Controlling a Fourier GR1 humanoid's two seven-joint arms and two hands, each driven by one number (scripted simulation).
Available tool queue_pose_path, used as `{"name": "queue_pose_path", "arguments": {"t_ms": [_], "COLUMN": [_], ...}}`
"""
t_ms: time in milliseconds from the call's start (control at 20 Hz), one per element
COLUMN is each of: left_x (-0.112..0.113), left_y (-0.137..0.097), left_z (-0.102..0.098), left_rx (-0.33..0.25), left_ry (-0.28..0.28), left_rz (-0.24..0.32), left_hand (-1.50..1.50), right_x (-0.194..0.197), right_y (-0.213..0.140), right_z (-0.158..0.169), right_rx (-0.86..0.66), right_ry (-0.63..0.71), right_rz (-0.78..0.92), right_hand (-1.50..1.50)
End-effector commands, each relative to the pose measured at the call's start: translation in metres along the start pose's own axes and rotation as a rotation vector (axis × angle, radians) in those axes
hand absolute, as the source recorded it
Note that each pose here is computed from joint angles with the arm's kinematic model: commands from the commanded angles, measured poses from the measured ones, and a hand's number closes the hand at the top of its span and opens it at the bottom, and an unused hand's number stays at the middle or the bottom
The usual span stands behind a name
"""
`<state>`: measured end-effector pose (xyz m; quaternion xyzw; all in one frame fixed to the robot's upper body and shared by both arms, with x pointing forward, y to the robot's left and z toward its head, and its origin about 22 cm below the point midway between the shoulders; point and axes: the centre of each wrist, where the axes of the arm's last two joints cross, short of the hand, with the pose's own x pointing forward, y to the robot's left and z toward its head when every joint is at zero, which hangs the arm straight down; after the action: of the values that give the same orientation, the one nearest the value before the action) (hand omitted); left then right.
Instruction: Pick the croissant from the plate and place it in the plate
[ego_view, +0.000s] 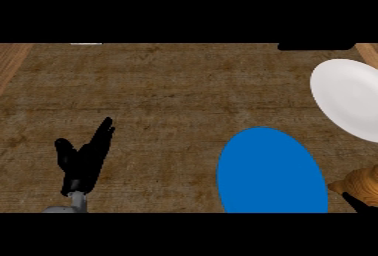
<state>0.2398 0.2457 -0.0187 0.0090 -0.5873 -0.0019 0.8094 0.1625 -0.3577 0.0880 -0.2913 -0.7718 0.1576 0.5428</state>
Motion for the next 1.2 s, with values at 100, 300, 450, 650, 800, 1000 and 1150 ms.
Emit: {"name": "queue_pose_path", "arguments": {"t_ms": [100,300,450,650,800,1000,1150], "left_x": [-0.015,-0.009,-0.006,-0.016,-0.003,-0.008,0.007], "left_y": [0.001,-0.013,-0.012,-0.008,-0.009,-0.013,-0.020], "left_z": [-0.002,-0.004,-0.007,-0.009,-0.006,-0.009,-0.016], "left_rx": [-0.031,-0.043,-0.043,-0.045,-0.046,-0.080,-0.083], "left_ry": [0.058,0.064,0.075,0.046,0.050,0.047,0.011], "left_rz": [0.001,0.009,-0.015,-0.003,-0.006,-0.001,-0.024], "left_hand": [0.00,0.00,0.00,0.00,0.00,0.00,0.00], "right_x": [-0.043,-0.071,-0.105,-0.113,-0.134,-0.131,-0.136], "right_y": [-0.039,-0.021,-0.031,-0.059,-0.063,-0.053,-0.058], "right_z": [-0.055,-0.085,-0.094,-0.134,-0.131,-0.160,-0.159], "right_rx": [-0.157,-0.247,-0.271,-0.298,-0.296,-0.284,-0.230], "right_ry": [0.038,0.045,0.053,0.048,0.056,0.060,0.249], "right_rz": [-0.024,0.056,0.081,0.048,0.053,0.059,0.129], "right_hand": [1.50,1.50,1.50,1.50,1.50,1.50,1.50]}}
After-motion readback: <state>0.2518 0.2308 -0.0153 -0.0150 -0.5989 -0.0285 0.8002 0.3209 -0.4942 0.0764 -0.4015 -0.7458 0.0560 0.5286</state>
